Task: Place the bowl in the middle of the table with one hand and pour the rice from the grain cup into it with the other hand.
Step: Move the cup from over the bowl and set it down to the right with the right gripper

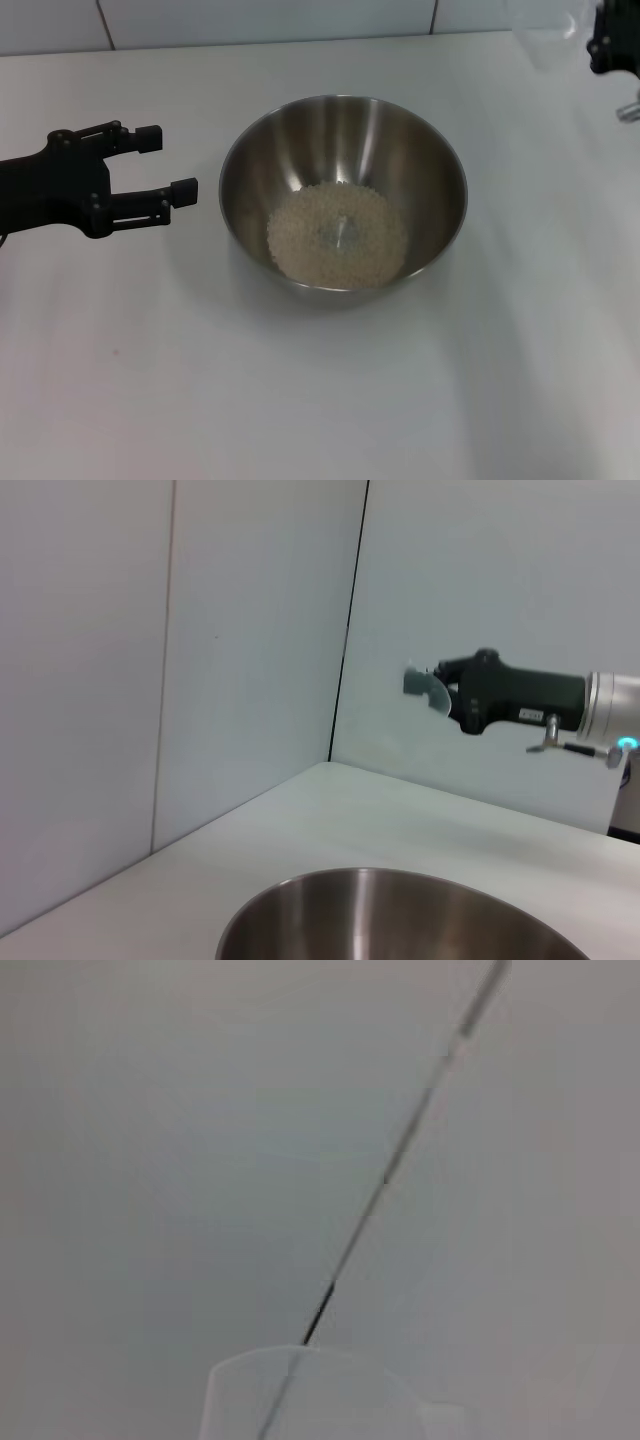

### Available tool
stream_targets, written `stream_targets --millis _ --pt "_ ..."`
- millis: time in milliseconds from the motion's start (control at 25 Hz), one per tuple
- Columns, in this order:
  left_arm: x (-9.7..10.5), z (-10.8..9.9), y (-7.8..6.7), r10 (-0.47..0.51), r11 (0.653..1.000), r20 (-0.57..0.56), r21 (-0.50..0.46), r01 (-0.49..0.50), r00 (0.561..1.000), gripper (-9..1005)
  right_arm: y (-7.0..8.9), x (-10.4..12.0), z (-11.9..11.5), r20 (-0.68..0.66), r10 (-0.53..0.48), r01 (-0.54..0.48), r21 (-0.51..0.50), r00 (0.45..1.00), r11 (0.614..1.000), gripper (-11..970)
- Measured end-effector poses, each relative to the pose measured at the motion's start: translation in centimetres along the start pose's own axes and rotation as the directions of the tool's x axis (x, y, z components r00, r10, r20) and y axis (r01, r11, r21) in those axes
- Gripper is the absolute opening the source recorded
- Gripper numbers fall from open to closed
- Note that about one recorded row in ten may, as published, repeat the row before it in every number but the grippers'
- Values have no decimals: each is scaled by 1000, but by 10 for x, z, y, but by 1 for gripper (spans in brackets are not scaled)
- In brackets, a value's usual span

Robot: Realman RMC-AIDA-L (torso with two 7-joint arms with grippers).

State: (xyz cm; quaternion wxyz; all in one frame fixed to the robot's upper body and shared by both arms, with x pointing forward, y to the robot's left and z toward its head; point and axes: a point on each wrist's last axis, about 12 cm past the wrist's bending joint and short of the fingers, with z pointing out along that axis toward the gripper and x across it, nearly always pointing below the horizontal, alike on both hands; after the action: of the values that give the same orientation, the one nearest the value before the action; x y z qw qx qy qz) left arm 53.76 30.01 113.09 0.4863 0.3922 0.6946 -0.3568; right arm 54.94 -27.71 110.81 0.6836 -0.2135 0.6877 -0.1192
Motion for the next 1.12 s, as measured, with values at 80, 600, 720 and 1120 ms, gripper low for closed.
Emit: stream_targets --millis 80,600,720,1120 --pt "0 0 0 2 1000 0 1 -2 1000 829 1 10 -3 -15 69 -69 1 998 998 16" --pt "-2 2 -2 5 1000 3 16 -5 1000 829 9 43 -14 -57 413 -414 6 909 910 16" --pt "-1 2 -2 4 1000 3 18 -4 1000 829 9 47 -14 -92 473 -473 24 876 881 16" --pt "-1 1 -3 3 1000 4 28 -4 1000 829 15 56 -8 -202 501 -503 44 841 863 17"
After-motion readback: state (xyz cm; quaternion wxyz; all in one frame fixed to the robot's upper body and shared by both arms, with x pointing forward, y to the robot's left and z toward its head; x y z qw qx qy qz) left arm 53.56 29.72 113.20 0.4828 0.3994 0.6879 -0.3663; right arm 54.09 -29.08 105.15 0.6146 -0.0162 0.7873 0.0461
